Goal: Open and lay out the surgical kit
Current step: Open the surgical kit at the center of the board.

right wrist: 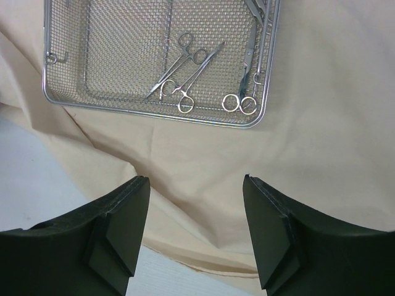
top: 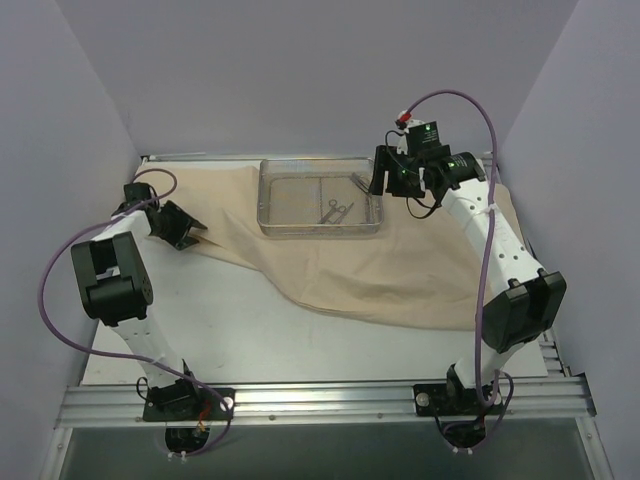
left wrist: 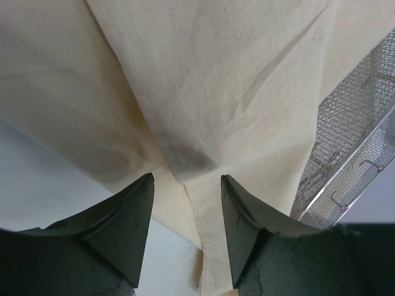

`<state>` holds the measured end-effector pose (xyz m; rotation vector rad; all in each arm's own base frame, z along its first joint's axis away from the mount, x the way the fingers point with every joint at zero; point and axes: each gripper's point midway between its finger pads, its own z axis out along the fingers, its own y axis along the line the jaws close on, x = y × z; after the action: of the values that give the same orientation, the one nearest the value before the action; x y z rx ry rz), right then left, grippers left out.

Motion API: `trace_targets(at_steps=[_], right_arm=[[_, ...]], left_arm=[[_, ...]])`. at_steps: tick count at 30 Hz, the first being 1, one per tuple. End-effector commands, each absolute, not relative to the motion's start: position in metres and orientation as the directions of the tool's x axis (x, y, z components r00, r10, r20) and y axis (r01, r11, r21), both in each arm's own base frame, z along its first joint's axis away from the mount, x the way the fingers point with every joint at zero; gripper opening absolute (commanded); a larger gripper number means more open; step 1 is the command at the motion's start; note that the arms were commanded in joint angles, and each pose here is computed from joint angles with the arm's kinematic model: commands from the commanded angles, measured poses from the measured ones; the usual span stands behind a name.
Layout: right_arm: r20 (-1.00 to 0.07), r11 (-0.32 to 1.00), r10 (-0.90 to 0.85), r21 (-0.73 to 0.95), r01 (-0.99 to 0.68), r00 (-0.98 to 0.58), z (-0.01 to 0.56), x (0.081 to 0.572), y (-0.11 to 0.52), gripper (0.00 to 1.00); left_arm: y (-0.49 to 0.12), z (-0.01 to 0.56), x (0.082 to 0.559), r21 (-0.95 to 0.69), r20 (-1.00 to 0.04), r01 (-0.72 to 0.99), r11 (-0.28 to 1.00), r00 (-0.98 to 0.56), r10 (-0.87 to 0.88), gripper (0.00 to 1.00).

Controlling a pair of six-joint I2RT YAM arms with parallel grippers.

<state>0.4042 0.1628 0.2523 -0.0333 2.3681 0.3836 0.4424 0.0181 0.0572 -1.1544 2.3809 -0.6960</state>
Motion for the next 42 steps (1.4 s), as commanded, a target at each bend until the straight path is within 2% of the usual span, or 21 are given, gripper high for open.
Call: trace_targets(at_steps=[1, 9, 16, 21, 26, 27, 28, 31, 32, 34, 35, 37, 38, 39, 42], right_arm=[[-0.71, 0.951, 0.09, 0.269, -0.151, -0.698, 0.272, 0.4, 0.156, 0.62], [-0.713, 0.956, 0.092, 0.259, -0.14, -0.695, 0.271, 0.399, 0.152, 0.59], [-0.709, 0.961, 0.088, 0.245, -0.128, -0.699, 0.269, 0.398, 0.147, 0.57], [-0.706, 0.963, 0.088, 0.241, -0.121, -0.702, 0.267, 0.397, 0.146, 0.56], [-0.696, 0.961, 0.087, 0.247, -0.124, -0.713, 0.263, 0.395, 0.148, 0.54], [-0.695, 0.961, 0.088, 0.247, -0.122, -0.714, 0.262, 0.395, 0.147, 0.54], [-0.692, 0.961, 0.089, 0.247, -0.12, -0.716, 0.262, 0.394, 0.147, 0.53], [-0.682, 0.969, 0.091, 0.229, -0.093, -0.726, 0.258, 0.392, 0.141, 0.52], [-0.674, 0.972, 0.093, 0.222, -0.081, -0.733, 0.253, 0.391, 0.138, 0.52], [-0.628, 0.975, 0.093, 0.215, -0.057, -0.773, 0.237, 0.388, 0.133, 0.51], [-0.609, 0.975, 0.089, 0.215, -0.055, -0.788, 0.23, 0.387, 0.132, 0.5], [-0.571, 0.977, 0.068, 0.203, -0.061, -0.818, 0.214, 0.385, 0.132, 0.48], [-0.563, 0.977, 0.06, 0.201, -0.066, -0.824, 0.209, 0.385, 0.133, 0.48], [-0.543, 0.975, 0.05, 0.21, -0.077, -0.838, 0.2, 0.384, 0.135, 0.48], [-0.505, 0.969, 0.03, 0.227, -0.099, -0.862, 0.187, 0.382, 0.142, 0.47]], left_arm=[[0.02, 0.06, 0.456, -0.618, -0.165, -0.578, 0.533, -0.568, -0.807, 0.56], [0.024, 0.048, 0.468, -0.625, -0.187, -0.565, 0.539, -0.563, -0.805, 0.55], [0.027, 0.039, 0.484, -0.65, -0.207, -0.543, 0.532, -0.547, -0.811, 0.51], [0.029, 0.042, 0.493, -0.664, -0.234, -0.525, 0.532, -0.53, -0.815, 0.39], [0.034, 0.044, 0.5, -0.664, -0.252, -0.521, 0.536, -0.519, -0.817, 0.32], [0.034, 0.044, 0.5, -0.663, -0.249, -0.522, 0.536, -0.522, -0.816, 0.29], [0.034, 0.048, 0.503, -0.666, -0.253, -0.517, 0.538, -0.522, -0.815, 0.21], [0.031, 0.061, 0.495, -0.63, -0.267, -0.524, 0.574, -0.548, -0.793, 0.1], [0.029, 0.061, 0.482, -0.593, -0.245, -0.554, 0.585, -0.568, -0.786, 0.07], [0.033, 0.073, 0.465, -0.53, -0.268, -0.581, 0.617, -0.576, -0.773, 0.02], [0.032, 0.071, 0.446, -0.495, -0.223, -0.619, 0.61, -0.587, -0.778, 0.02], [0.032, 0.093, 0.429, -0.484, -0.244, -0.621, 0.617, -0.581, -0.776, 0.02], [0.03, 0.09, 0.409, -0.45, -0.219, -0.645, 0.618, -0.591, -0.776, 0.02], [0.032, 0.111, 0.399, -0.453, -0.263, -0.629, 0.632, -0.582, -0.769, 0.02], [0.031, 0.126, 0.368, -0.42, -0.294, -0.625, 0.658, -0.592, -0.75, 0.02]])
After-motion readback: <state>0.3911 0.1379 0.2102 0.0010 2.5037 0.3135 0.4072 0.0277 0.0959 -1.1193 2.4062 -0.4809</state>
